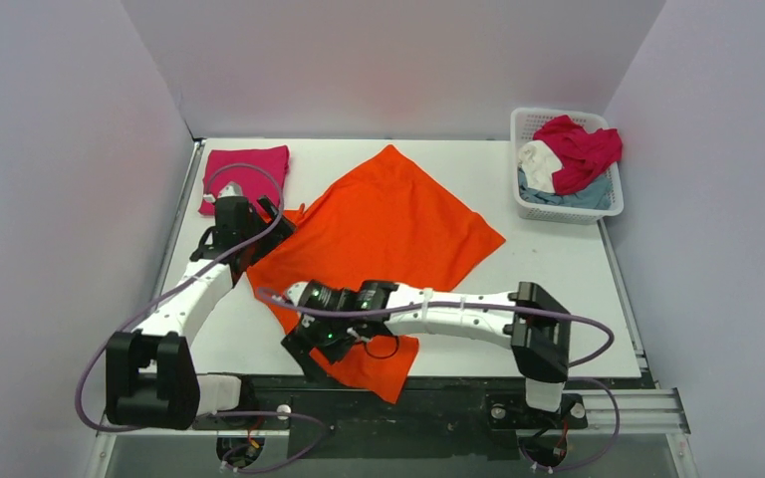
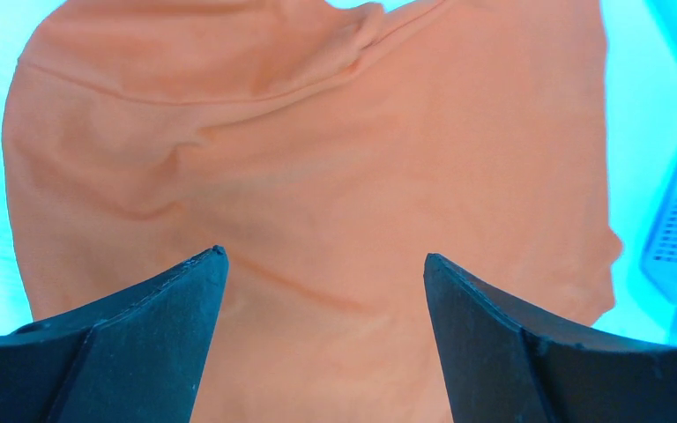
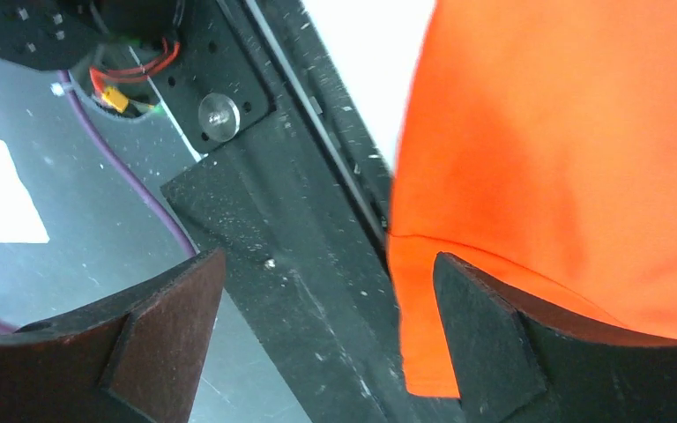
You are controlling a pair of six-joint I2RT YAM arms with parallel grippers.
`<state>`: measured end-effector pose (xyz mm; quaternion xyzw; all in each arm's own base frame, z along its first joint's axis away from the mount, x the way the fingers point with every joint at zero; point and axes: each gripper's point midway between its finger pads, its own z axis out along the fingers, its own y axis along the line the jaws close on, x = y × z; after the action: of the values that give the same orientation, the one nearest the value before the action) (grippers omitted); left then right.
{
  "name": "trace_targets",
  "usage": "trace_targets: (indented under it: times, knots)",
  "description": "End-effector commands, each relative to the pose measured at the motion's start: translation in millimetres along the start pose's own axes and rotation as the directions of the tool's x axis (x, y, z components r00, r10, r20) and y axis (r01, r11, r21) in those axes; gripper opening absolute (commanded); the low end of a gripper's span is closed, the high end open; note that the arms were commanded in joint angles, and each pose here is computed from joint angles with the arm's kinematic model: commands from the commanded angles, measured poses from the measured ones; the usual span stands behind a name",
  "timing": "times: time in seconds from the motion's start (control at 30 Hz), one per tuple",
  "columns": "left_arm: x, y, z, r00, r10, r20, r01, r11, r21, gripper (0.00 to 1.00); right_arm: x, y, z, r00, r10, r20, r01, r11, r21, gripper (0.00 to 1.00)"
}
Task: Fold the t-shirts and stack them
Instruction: Flatten out the tshirt
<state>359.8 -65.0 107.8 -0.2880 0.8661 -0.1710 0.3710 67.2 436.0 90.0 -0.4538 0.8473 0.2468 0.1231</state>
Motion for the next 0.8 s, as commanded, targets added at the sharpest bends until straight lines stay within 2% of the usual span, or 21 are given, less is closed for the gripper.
trace_targets:
  times: [0.0,0.1,0.13,0.17,0.2,0.33,0.37,0.4,0.43,0.47,0.57,0.77]
  knots:
    - [-14,-26,-29,0.999,-0.011,0.047,0.006,0.994,0.106,0.93,-26,-62,-63,0.977,0.169,0.131,-0.177,0.983,0.052,0.83]
    - [3,-27,-27,1.0,-0.029,0.012,0.028,0.991,0.131,0.93,-33,-155,-98,0.887,0.359,0.29,-0.423,0.884,0.198,0.84]
    - [11,-30,-27,1.0,-0.028,-0.01,0.03,0.989,0.146,0.93,-27,-197,-113,0.829,0.44,0.345,-0.531,0.813,0.239,0.84]
    - [19,-28,-24,0.999,-0.026,-0.033,0.03,0.99,0.141,0.93,-23,-216,-120,0.799,0.474,0.371,-0.578,0.775,0.254,0.84]
    - [31,-33,-24,0.998,-0.007,-0.064,0.017,0.988,0.156,0.93,-14,-256,-133,0.74,0.524,0.421,-0.658,0.693,0.294,0.84]
    - [78,-38,-15,0.986,0.053,-0.159,-0.027,0.987,0.16,0.93,4,-349,-160,0.675,0.543,0.499,-0.737,0.517,0.435,0.85]
    - [87,-35,-10,0.982,0.055,-0.18,-0.03,0.989,0.142,0.93,13,-364,-149,0.674,0.574,0.466,-0.738,0.492,0.461,0.85]
    - [94,-37,-7,0.979,0.066,-0.195,-0.038,0.989,0.142,0.93,8,-381,-157,0.648,0.587,0.486,-0.761,0.465,0.452,0.84]
    - [99,-35,-2,0.975,0.066,-0.213,-0.039,0.991,0.126,0.93,19,-393,-141,0.643,0.627,0.439,-0.759,0.445,0.476,0.84]
    - [103,-34,1,0.972,0.071,-0.224,-0.045,0.992,0.119,0.93,12,-406,-148,0.629,0.627,0.46,-0.772,0.43,0.469,0.84]
    - [109,-28,14,0.965,0.082,-0.251,-0.065,0.995,0.075,0.93,17,-432,-133,0.623,0.654,0.43,-0.765,0.391,0.512,0.83]
    - [108,-26,42,0.958,0.122,-0.26,-0.121,0.992,0.022,0.93,47,-437,-115,0.584,0.712,0.391,-0.768,0.328,0.55,0.83]
